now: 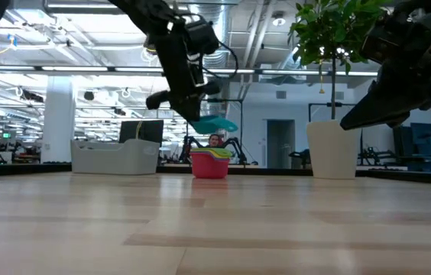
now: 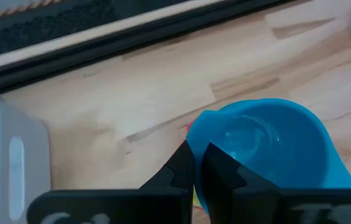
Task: Nest measuring cups in basket
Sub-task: Stack the light blue measuring cup on top of the light green measuring cup, then stack the orange measuring cup on top of the light blue measuring cup
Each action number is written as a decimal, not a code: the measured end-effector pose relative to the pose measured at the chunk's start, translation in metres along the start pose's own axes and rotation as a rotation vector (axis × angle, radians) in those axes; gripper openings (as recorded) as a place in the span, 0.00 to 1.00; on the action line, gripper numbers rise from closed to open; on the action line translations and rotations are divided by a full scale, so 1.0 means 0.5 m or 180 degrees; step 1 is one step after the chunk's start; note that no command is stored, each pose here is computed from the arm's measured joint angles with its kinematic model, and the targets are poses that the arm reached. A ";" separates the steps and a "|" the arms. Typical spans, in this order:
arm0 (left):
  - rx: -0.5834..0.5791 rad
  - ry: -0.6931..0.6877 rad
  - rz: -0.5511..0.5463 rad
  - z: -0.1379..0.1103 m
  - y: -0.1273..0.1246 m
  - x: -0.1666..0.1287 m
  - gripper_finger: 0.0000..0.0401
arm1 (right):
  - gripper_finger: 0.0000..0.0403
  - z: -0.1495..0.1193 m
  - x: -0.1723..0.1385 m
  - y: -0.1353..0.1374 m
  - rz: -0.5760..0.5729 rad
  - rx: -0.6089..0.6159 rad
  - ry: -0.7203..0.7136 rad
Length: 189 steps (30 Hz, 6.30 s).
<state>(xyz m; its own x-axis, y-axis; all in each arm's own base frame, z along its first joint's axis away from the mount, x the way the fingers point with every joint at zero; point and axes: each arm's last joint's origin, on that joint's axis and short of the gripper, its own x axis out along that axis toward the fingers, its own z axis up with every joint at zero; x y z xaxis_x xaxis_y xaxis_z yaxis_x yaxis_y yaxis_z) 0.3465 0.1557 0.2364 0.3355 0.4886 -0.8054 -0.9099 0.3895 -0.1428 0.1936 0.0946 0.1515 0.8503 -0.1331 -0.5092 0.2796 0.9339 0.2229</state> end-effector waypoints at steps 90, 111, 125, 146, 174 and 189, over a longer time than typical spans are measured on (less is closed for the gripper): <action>0.1752 0.1056 0.0654 -0.632 -0.110 -0.401 0.20 | 0.07 0.181 0.217 -0.066 -0.0106 -0.0423 0.0165; 0.1468 0.1091 0.0215 -0.811 -0.020 -0.480 0.20 | 0.10 0.144 0.191 0.027 0.0330 -0.0249 0.0215; 0.1614 0.0927 0.0315 -0.837 0.025 -0.419 0.20 | 0.15 0.139 0.189 0.030 0.0365 -0.0233 0.0268; 0.1034 0.0648 0.0573 -0.862 0.098 -0.463 0.43 | 0.31 0.130 0.182 0.047 0.0445 -0.0285 0.0288; 0.0986 0.0622 0.0397 -0.827 0.096 -0.385 0.09 | 0.31 0.118 0.174 0.064 0.0514 -0.0271 0.0364; 0.0608 0.0754 0.0766 -0.743 0.029 -0.315 0.01 | 0.26 0.118 0.170 0.068 0.0526 -0.0182 0.0366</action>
<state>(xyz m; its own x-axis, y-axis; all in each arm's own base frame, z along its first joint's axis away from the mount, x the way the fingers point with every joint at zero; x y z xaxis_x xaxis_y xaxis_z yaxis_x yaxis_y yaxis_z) 0.1896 -0.2055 0.1473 0.0321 0.3986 -0.9166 -0.8864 0.4351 0.1581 0.3015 0.0957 0.1648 0.8251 0.0591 -0.5619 0.1120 0.9577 0.2652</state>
